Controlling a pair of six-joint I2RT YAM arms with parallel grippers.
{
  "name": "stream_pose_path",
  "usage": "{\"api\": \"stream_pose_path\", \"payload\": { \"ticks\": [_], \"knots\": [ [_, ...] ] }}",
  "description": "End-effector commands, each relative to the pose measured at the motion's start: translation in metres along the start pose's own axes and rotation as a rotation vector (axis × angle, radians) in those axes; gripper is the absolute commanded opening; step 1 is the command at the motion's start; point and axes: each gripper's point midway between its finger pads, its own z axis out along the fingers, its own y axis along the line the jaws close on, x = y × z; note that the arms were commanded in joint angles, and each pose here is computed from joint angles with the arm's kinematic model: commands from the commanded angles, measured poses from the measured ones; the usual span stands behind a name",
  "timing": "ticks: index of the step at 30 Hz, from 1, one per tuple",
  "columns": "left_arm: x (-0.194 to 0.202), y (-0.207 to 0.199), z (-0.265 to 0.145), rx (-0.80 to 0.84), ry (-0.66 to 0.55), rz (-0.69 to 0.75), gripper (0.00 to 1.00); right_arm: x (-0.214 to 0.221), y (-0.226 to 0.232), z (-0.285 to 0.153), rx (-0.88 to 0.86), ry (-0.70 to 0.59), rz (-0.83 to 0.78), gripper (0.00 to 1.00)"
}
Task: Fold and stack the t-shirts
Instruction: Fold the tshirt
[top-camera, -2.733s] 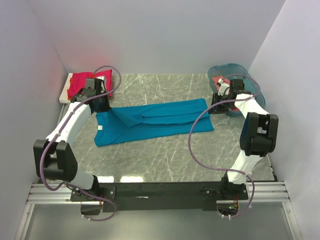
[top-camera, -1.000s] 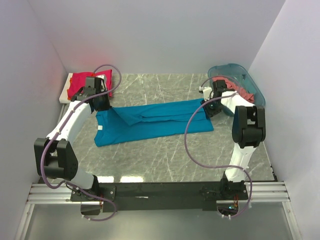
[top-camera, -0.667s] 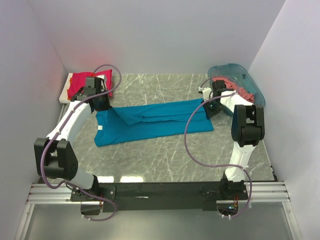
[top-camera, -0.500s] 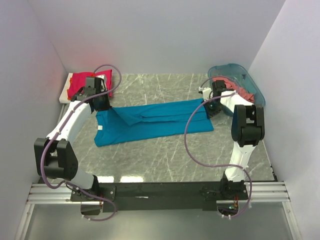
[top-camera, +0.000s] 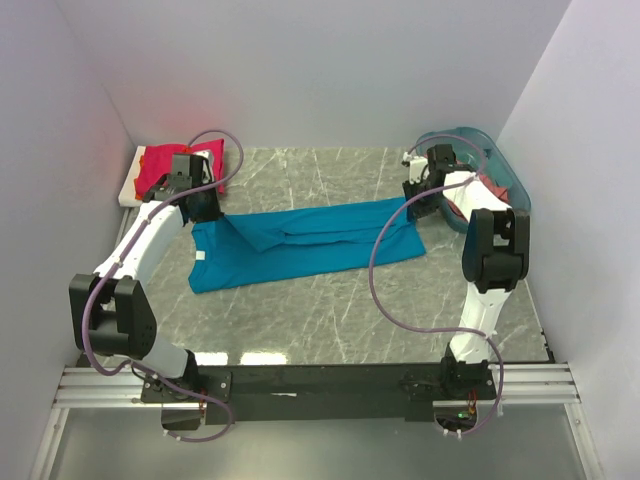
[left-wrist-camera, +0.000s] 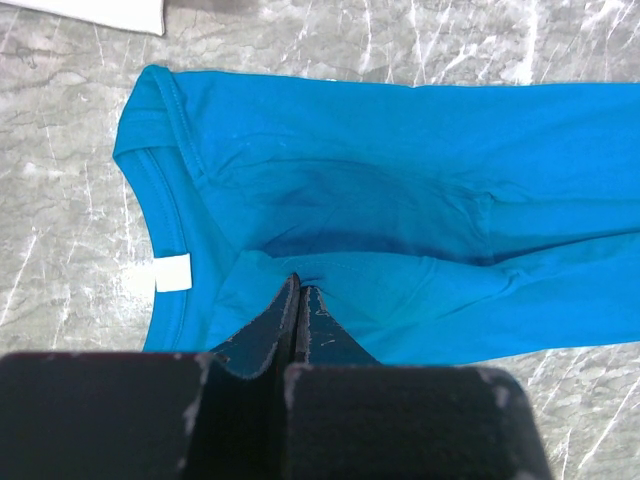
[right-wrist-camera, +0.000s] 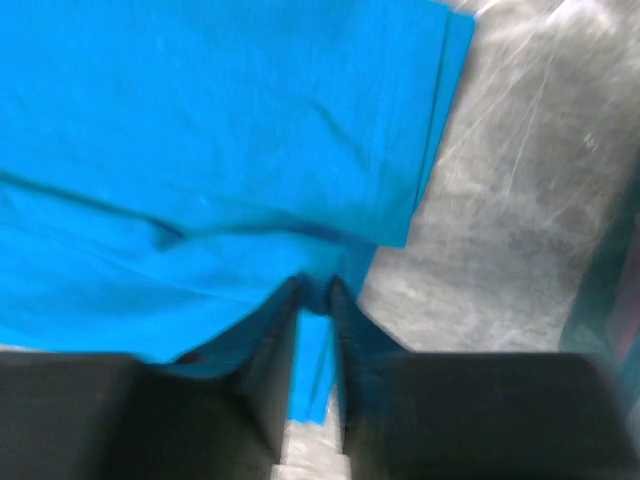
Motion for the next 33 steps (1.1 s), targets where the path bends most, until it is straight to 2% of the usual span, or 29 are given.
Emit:
{"api": "stream_pose_path", "payload": {
  "ticks": [1,7,11,17,20,33],
  "knots": [
    [-0.02,-0.004,-0.003,0.02,-0.056,0.014,0.0,-0.024,-0.004,-0.002,0.006,-0.072,0.094,0.3],
    [-0.02,-0.004,-0.004,0.021,-0.057,0.014,0.0,-0.024,-0.01,-0.014,0.042,-0.072,0.048,0.35],
    [-0.021,-0.004,-0.008,0.021,-0.064,0.017,0.0,0.008,0.002,-0.024,-0.014,-0.018,-0.024,0.35],
    [-0.02,-0.004,-0.011,0.029,-0.071,0.014,0.0,0.059,0.001,-0.033,-0.059,0.03,0.001,0.36],
    [-0.02,-0.004,-0.012,0.032,-0.075,0.013,0.0,0.071,0.002,-0.031,-0.057,0.037,0.007,0.36],
    [-0.019,-0.005,-0.014,0.034,-0.073,0.014,0.0,0.069,0.0,-0.013,-0.071,0.047,0.043,0.37]
  ]
}}
